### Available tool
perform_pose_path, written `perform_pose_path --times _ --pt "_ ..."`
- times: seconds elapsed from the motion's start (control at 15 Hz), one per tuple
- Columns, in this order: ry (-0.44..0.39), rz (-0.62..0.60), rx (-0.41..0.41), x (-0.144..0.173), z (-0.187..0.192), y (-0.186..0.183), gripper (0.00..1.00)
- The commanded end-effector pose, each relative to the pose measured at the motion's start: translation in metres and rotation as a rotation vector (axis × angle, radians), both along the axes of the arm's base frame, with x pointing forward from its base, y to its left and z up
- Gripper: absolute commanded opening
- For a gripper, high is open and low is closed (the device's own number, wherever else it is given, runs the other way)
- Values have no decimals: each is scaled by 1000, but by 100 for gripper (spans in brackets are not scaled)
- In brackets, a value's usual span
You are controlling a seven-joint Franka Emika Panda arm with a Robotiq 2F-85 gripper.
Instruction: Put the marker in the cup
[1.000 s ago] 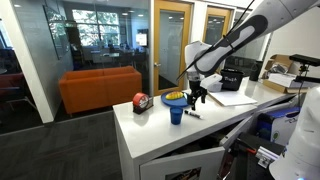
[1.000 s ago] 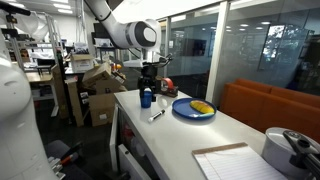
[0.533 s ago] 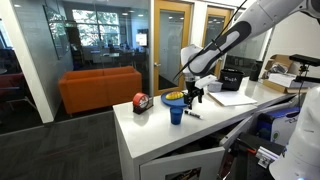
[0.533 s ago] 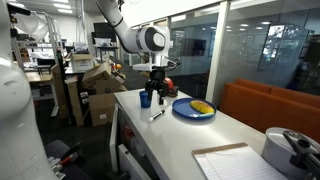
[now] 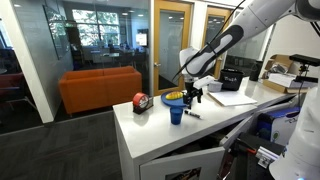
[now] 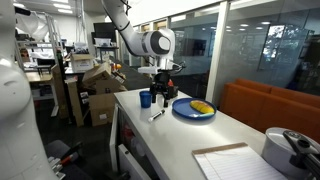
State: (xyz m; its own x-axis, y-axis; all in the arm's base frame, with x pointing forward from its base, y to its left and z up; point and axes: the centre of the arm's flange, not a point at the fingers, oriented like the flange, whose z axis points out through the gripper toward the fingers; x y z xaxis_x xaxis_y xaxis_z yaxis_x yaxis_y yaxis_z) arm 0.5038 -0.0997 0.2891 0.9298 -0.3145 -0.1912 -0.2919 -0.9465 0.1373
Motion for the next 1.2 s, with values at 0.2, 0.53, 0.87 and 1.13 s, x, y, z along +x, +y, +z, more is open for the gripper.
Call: perform_pose_path --times 0.2,0.53,0.87,1.13 --pt "4 -2 0 1 0 -1 100" --pt "4 -2 0 1 0 -1 100" --pt "7 28 0 -3 -8 4 100" --pt "18 66 22 -11 -20 9 100"
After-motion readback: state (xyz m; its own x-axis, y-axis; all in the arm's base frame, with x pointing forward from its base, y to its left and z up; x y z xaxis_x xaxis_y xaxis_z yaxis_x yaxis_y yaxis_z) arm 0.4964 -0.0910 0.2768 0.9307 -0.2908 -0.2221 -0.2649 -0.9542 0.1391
